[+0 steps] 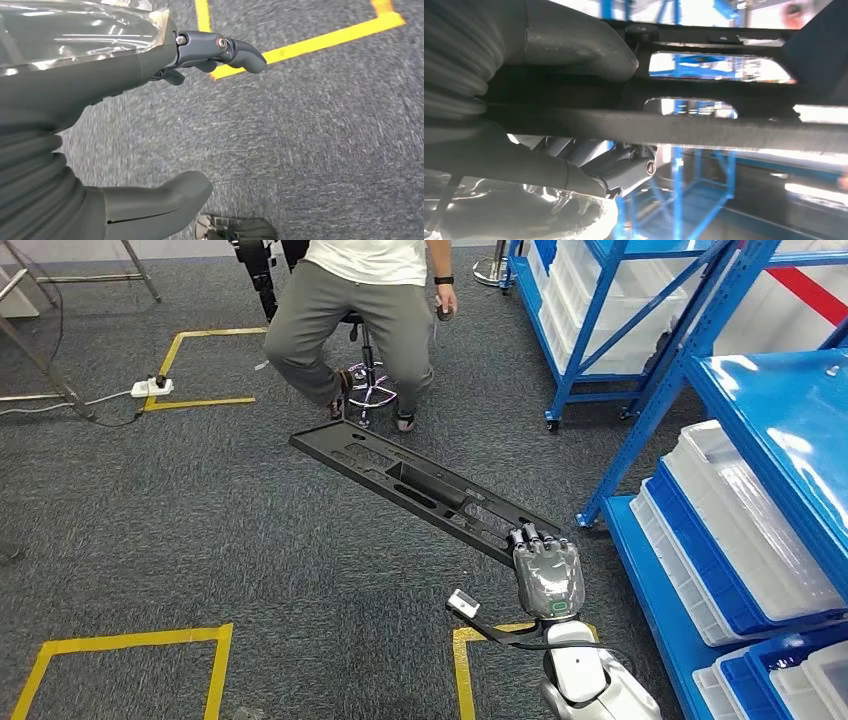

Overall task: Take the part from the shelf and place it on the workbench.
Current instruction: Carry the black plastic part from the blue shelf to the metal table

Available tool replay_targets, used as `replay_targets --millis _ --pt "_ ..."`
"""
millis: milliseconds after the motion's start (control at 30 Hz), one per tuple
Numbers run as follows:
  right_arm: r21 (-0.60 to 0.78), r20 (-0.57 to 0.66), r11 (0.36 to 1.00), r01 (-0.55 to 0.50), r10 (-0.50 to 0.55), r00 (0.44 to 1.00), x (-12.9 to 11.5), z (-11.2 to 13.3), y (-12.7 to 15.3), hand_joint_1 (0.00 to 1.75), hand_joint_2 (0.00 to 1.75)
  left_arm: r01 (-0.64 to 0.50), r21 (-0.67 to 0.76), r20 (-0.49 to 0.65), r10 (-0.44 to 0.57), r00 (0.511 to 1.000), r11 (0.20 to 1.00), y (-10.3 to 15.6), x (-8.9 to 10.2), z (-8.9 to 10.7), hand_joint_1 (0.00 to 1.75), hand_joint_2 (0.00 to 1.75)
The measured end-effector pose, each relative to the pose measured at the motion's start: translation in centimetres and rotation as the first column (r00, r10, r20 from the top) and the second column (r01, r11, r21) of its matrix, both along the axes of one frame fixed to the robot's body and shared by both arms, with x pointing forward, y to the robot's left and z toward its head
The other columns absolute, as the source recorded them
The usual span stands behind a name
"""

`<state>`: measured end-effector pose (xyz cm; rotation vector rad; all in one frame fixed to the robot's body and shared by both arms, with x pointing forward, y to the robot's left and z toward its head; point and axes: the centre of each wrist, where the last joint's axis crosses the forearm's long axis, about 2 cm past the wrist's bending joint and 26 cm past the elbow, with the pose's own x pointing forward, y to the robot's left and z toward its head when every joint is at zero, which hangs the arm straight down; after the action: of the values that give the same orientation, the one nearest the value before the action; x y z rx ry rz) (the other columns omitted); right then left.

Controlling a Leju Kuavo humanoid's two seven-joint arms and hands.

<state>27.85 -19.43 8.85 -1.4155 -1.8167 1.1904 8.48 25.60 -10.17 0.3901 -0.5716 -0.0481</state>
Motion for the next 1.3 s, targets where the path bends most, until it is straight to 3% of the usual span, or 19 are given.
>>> replay_targets --millis 400,833,1300 --pt "0.016 0.006 0.998 -0.069 0.069 0.998 0.8 0.8 1.2 1.75 1.75 -0.025 0.021 -0.019 0.026 0.999 0.999 0.4 -1.4 -0.3 0.00 1.75" --pt "0.046 0.000 0.998 -0.036 0.036 0.999 1.4 1.1 1.5 1.75 1.75 -0.011 0.016 -0.018 0.012 1.000 1.000 0.4 -1.6 -0.3 0.00 1.75" --pt "0.014 -0.004 0.999 -0.038 0.038 0.999 2.1 0.9 -0.6 1.75 1.75 -0.005 0.002 0.002 0.005 1.000 1.000 0.0 -1.7 -0.3 0.00 1.75"
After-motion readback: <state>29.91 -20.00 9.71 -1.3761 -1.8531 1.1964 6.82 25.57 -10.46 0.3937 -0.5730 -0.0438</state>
